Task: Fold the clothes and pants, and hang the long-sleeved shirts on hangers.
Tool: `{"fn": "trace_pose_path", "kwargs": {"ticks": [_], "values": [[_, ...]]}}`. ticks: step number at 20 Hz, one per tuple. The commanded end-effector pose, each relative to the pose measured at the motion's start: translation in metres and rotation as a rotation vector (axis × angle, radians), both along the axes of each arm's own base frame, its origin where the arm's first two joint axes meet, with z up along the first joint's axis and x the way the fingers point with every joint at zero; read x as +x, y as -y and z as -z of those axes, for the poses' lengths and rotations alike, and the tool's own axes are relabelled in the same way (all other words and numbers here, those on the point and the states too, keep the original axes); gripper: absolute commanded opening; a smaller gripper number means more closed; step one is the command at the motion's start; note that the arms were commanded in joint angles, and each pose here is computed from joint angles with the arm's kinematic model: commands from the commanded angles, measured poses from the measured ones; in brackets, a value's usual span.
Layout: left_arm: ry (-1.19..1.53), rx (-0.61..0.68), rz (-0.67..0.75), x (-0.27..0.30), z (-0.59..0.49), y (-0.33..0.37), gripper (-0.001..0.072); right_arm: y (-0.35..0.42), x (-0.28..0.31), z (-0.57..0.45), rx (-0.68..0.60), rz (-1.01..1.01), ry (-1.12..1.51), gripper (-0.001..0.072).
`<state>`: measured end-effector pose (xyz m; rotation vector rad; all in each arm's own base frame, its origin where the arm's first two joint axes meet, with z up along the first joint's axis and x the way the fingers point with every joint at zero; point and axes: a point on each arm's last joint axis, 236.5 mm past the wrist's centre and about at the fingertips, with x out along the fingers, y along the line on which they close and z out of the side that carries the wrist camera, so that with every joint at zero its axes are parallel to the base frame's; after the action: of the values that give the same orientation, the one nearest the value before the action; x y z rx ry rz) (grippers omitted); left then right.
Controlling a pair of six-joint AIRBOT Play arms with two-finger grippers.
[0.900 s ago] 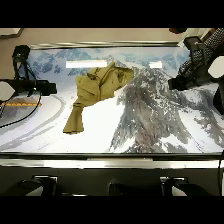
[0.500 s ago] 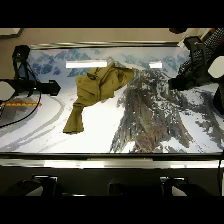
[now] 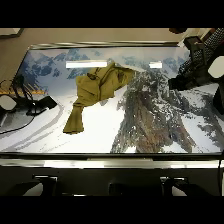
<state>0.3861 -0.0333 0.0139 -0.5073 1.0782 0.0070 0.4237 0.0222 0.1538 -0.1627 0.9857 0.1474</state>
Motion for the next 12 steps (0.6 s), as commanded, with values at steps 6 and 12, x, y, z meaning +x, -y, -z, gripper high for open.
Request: {"fn": "trace_pose_path", "kwargs": {"ticks": [6, 12], "values": [[-0.096, -0.299, -0.001, -0.001, 0.095, 0.06, 0.072, 0.0, 0.0, 0.0, 0.001, 0.001, -0.001, 0.0032], [-0.129, -0.304, 0.021, 0.0, 0.113, 0.081, 0.0561, -0.003, 0.0, 0.0, 0.013, -0.001, -0.001, 0.0032]]}}
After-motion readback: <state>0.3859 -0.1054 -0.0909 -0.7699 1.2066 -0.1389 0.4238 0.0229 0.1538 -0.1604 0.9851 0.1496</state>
